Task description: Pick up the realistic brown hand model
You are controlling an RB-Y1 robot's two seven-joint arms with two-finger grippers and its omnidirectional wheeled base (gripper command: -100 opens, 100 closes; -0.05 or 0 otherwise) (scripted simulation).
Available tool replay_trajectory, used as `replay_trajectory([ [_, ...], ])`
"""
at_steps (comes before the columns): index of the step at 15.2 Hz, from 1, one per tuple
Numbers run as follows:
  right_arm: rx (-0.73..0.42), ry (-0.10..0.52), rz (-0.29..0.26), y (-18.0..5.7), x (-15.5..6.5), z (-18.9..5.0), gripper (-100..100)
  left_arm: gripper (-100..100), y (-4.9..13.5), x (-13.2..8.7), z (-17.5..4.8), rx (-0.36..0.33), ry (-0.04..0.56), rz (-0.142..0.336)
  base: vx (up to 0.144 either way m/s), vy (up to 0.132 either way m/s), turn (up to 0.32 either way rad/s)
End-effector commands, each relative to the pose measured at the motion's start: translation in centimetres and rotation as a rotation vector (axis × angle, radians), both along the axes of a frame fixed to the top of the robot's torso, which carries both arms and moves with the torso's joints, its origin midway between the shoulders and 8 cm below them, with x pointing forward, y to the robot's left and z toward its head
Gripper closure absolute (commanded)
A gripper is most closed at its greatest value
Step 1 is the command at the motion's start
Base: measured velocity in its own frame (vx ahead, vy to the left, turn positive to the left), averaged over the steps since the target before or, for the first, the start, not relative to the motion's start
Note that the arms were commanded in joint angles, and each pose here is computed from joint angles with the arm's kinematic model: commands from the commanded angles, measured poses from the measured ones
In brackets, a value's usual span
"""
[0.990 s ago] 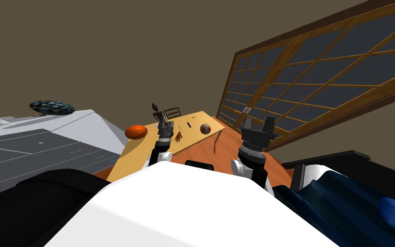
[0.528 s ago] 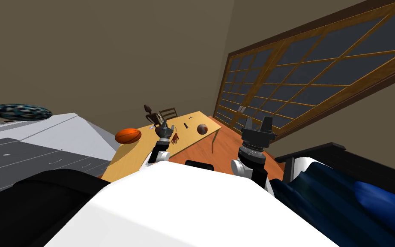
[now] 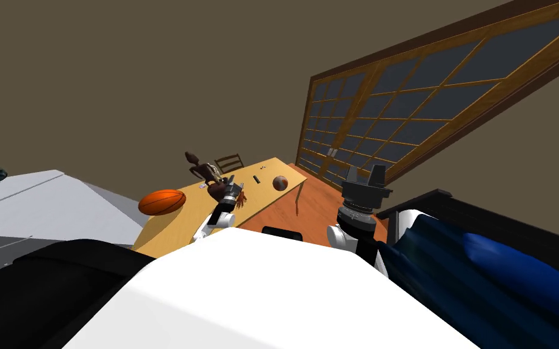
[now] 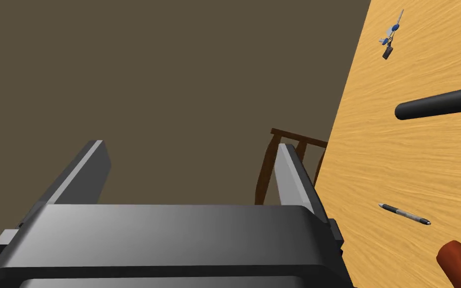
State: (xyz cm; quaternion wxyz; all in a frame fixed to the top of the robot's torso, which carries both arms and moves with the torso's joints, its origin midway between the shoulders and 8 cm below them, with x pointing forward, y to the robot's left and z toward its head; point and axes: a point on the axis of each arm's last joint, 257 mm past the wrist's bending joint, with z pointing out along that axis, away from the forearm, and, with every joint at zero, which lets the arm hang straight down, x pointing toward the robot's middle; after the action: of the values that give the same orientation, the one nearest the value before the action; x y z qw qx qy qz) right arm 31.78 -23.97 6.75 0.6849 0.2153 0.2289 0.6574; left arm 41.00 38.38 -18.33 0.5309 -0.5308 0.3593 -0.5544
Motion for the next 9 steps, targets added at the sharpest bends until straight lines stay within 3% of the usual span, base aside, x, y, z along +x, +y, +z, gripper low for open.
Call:
replay_trajectory([
  [1, 0.0, 0.0, 0.0, 0.0, 0.0, 0.0, 0, -100, 1.6, -0.3, -2.4, -0.034, 0.066, 0.023, 0.043, -0.027, -0.166],
  [2, 0.0, 0.0, 0.0, 0.0, 0.0, 0.0, 0, -100, 1.6, -0.3, -2.4, -0.034, 0.066, 0.023, 0.032, -0.013, -0.042],
  [3, 0.0, 0.0, 0.0, 0.0, 0.0, 0.0, 0, -100, 3.7, -0.4, -4.3, -0.071, 0.116, 0.051, 0.034, -0.022, -0.14],
  [4, 0.0, 0.0, 0.0, 0.0, 0.0, 0.0, 0, -100, 3.8, -0.5, -4.8, -0.073, 0.129, 0.054, 0.036, -0.022, -0.163],
  [5, 0.0, 0.0, 0.0, 0.0, 0.0, 0.0, 0, -100, 5.9, -0.7, -6.3, -0.111, 0.165, 0.084, 0.043, -0.025, -0.216],
  [7, 0.0, 0.0, 0.0, 0.0, 0.0, 0.0, 0, -100, 6.2, -0.8, -7.2, -0.117, 0.191, 0.09, 0.04, -0.017, -0.132],
  [8, 0.0, 0.0, 0.0, 0.0, 0.0, 0.0, 0, -100, 8.4, -1.2, -8.7, -0.159, 0.232, 0.126, 0.038, -0.02, -0.175],
  [9, 0.0, 0.0, 0.0, 0.0, 0.0, 0.0, 0, -100, 8.6, -1.5, -9.6, -0.164, 0.251, 0.133, 0.04, -0.018, -0.191],
])
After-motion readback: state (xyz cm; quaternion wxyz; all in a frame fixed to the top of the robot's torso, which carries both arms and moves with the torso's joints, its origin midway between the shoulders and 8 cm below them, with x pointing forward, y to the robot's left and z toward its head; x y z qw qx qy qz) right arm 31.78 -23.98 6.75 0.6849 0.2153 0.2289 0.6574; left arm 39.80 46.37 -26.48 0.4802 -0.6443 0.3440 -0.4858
